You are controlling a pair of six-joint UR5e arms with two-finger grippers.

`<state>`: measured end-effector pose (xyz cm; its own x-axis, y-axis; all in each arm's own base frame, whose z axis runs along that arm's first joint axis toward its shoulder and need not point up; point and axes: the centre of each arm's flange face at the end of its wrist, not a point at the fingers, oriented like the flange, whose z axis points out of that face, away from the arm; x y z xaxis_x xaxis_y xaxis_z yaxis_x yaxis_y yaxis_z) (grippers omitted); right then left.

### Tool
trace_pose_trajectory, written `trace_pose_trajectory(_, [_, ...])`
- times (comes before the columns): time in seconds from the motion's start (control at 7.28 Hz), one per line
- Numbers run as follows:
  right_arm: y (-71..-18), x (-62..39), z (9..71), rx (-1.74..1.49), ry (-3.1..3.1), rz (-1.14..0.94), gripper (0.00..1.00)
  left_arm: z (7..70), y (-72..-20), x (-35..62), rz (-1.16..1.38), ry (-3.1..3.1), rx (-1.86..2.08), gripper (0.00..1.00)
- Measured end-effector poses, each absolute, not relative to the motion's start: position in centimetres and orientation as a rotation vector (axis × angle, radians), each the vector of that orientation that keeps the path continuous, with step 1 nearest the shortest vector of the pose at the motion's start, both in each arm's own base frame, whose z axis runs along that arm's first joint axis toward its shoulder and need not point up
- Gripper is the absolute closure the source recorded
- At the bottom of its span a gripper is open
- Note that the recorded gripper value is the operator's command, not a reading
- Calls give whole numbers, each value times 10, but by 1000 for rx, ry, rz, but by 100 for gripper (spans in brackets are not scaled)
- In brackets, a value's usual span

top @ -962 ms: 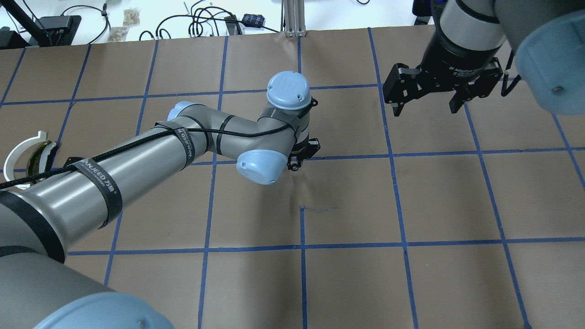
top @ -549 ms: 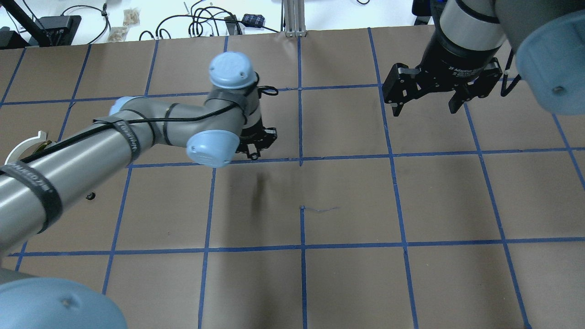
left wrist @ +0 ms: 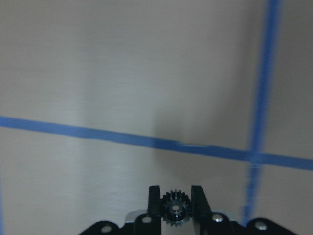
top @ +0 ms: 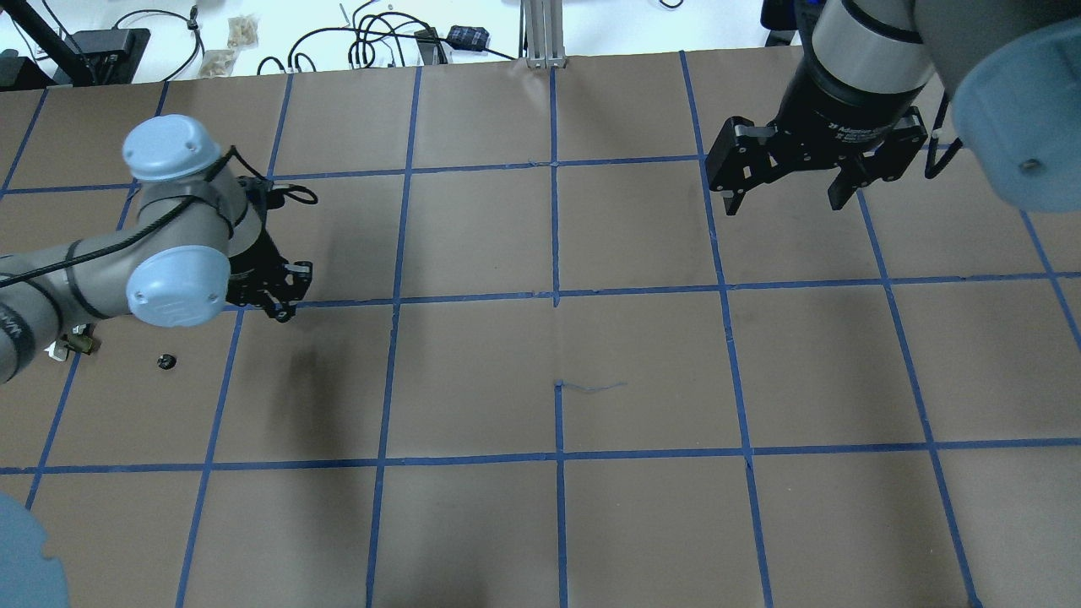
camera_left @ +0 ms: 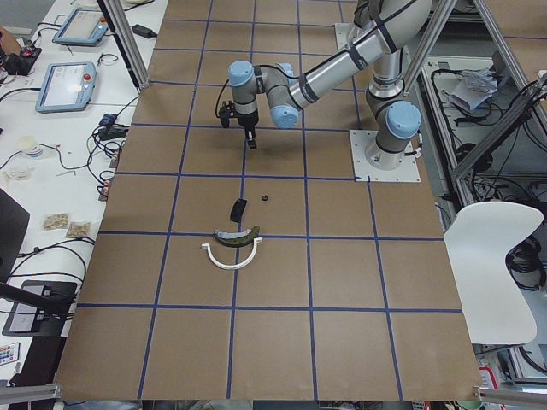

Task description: Place bearing gear from tray to pile

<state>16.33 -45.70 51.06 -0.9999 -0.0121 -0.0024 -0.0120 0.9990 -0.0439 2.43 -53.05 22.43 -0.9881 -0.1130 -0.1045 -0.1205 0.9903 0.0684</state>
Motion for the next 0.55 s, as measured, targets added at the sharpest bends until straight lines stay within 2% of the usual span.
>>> trace_pose_trajectory(0.27, [-457,163,511,-19,3138,-69,0,219,-516,102,158,3045,-151,100])
trace_pose_trajectory(0.55, [-456,163,511,-19,3138,-69,0,203,-508,136,154,3053,-143,100])
